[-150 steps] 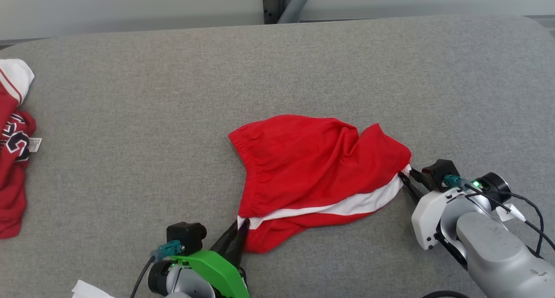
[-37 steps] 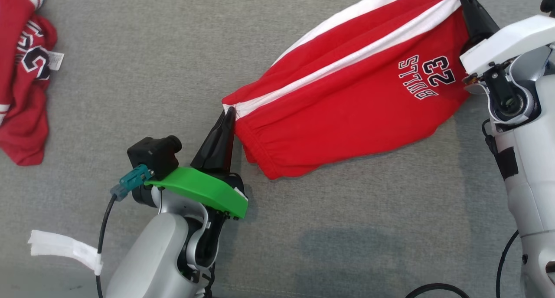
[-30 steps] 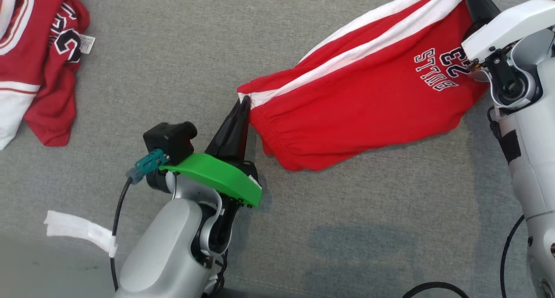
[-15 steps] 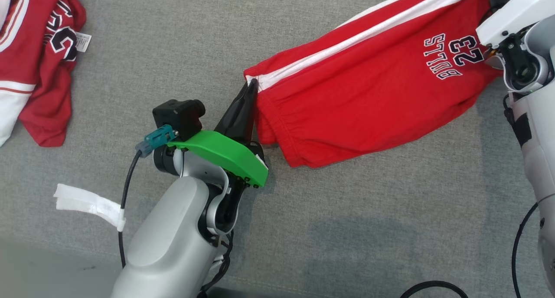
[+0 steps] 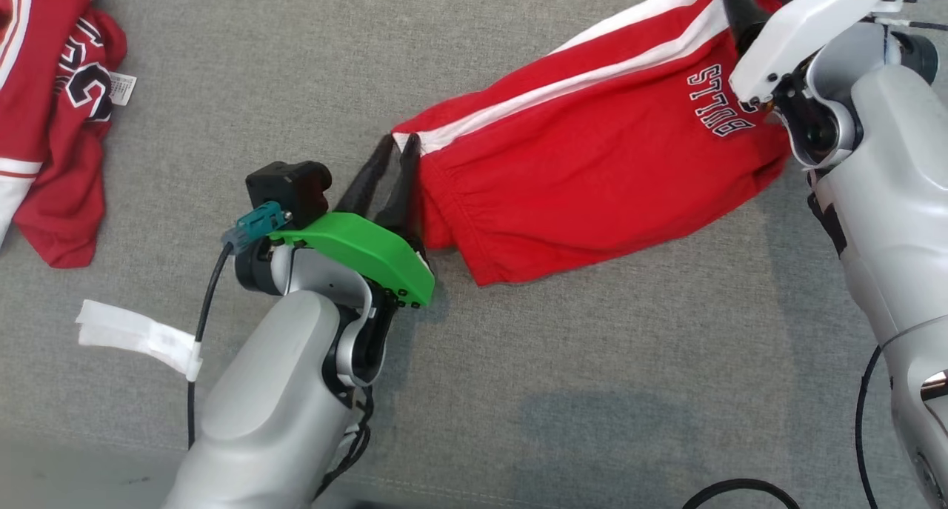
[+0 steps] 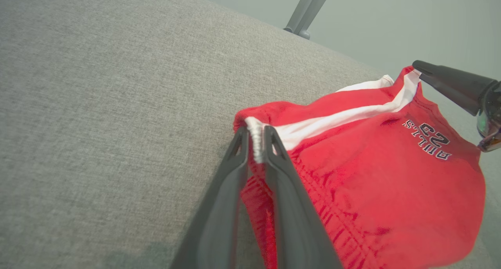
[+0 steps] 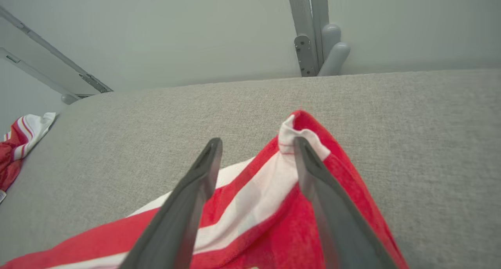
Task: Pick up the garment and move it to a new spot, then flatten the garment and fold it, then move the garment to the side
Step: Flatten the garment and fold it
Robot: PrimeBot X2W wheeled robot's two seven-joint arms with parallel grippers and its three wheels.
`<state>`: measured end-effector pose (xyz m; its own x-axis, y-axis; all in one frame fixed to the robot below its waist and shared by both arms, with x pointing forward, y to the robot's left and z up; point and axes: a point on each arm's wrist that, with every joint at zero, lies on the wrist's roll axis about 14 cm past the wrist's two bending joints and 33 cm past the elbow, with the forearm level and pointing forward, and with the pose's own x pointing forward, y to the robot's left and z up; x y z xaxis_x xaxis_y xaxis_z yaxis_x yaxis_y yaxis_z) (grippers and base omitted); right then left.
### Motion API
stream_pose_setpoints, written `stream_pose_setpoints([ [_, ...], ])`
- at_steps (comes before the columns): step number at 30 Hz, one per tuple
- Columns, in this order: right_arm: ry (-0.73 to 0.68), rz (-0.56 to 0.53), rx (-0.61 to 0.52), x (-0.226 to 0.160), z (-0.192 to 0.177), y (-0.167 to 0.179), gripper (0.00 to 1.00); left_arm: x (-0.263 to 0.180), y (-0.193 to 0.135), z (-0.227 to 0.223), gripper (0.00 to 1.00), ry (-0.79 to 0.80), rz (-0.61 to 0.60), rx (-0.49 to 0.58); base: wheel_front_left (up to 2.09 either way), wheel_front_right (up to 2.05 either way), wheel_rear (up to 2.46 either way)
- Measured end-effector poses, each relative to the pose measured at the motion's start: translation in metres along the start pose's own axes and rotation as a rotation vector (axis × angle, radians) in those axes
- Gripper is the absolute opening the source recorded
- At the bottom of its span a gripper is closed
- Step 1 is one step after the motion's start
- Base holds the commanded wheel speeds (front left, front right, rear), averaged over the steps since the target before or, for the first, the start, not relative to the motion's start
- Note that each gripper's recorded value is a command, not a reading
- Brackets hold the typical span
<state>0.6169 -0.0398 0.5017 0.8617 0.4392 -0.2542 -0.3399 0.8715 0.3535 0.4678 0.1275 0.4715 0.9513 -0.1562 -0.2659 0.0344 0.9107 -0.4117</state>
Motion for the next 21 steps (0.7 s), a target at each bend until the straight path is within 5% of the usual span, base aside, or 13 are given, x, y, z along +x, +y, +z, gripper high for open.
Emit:
stream_pose_setpoints([
  [12, 0.149, 0.014, -0.331, -0.041, 0.007, -0.008, 1.0, -0.046, 0.022, 0.029, 1.0, -0.183, 0.077, 0.272, 0.0, 0.0, 0.0],
  [21, 0.335, -0.102, -0.37, -0.056, -0.024, -0.066, 1.0, -0.085, 0.033, 0.013, 1.0, -0.187, 0.176, 0.223, 0.0, 0.0, 0.0],
])
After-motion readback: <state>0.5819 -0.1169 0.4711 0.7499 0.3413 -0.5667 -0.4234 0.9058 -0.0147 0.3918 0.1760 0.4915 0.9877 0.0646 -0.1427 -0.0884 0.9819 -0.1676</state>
